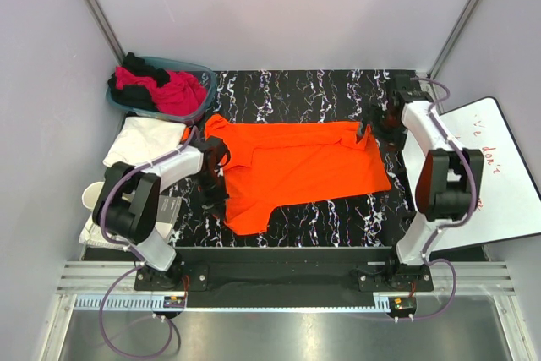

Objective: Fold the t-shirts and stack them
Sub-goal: Grap the side of the flattened tshirt closest away from the robot with both arms

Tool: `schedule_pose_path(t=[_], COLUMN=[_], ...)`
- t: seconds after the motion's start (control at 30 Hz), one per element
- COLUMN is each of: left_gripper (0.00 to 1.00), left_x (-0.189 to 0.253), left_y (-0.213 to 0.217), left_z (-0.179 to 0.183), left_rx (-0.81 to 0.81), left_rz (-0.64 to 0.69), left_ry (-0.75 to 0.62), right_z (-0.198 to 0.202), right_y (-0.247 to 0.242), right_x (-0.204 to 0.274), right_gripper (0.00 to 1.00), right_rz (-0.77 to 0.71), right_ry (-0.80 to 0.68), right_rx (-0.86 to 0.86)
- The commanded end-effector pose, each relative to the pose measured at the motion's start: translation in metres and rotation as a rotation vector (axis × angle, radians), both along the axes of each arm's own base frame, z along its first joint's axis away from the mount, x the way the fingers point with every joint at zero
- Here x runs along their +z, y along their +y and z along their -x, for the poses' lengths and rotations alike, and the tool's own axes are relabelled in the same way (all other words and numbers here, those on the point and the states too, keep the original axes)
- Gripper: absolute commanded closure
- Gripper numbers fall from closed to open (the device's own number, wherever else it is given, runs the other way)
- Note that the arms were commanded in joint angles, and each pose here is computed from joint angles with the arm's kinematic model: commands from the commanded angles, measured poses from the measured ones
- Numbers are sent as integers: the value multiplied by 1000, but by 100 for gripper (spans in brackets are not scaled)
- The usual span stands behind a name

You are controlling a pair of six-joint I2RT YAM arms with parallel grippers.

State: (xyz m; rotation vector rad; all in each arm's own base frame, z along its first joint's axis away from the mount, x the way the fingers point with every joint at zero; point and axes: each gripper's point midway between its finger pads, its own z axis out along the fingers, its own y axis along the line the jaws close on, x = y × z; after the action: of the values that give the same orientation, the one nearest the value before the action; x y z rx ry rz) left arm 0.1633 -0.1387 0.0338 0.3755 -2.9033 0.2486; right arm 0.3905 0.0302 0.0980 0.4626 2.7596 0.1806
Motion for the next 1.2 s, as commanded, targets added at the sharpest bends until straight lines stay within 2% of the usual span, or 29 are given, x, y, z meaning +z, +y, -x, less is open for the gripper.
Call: schedule_pose_path(t=[0.0,0.1,0.17,0.27,0.43,0.57,0.67,0.7,0.8,0.83,0.9,0.97,1.03,1.17], left_gripper=[100,100,100,100,100,100,100,100,100,100,100,100,100,100], left_x=[3,5,5,5,7,7,7,8,10,10,12,14,19,37], left_y=[-3,-5,-6,-7,-7,-6,-4,-4,-3,-3,-3,-3,-4,-8], left_z=[-15,-17,-17,-15,-15,-12,-11,-11,-12,-12,-12,-13,-15,-22], left_rx=[-57,-72,-83,-95,-108,-110,-109,-107,-103,-103,-102,-98,-95,-85], left_rz=[-3,2,-2,-3,-5,-9,-13,-14,-17,-17,-16,-15,-10,5], left_ry=[-44,-49,-55,-56,-70,-73,-82,-85,-95,-98,-106,-112,-126,-175], right_z=[47,76,95,113,119,115,109,109,111,111,114,114,113,106], right_y=[-9,-8,-24,-33,-43,-41,-35,-34,-32,-30,-28,-28,-28,-25], right_x=[-8,-18,-30,-38,-48,-61,-70,-73,-88,-90,-95,-93,-87,-65], right_gripper=[0,0,1,8,10,16,27,35,44,54,65,86,100,100], right_rz=[35,30,5,-45,-83,-106,-148,-153,-166,-173,-185,-182,-187,-200], right_ry=[53,102,154,190,214,235,230,232,260,267,285,273,253,179], right_rx=[-18,-57,-149,-232,-296,-300,-297,-296,-287,-277,-268,-254,-242,-223])
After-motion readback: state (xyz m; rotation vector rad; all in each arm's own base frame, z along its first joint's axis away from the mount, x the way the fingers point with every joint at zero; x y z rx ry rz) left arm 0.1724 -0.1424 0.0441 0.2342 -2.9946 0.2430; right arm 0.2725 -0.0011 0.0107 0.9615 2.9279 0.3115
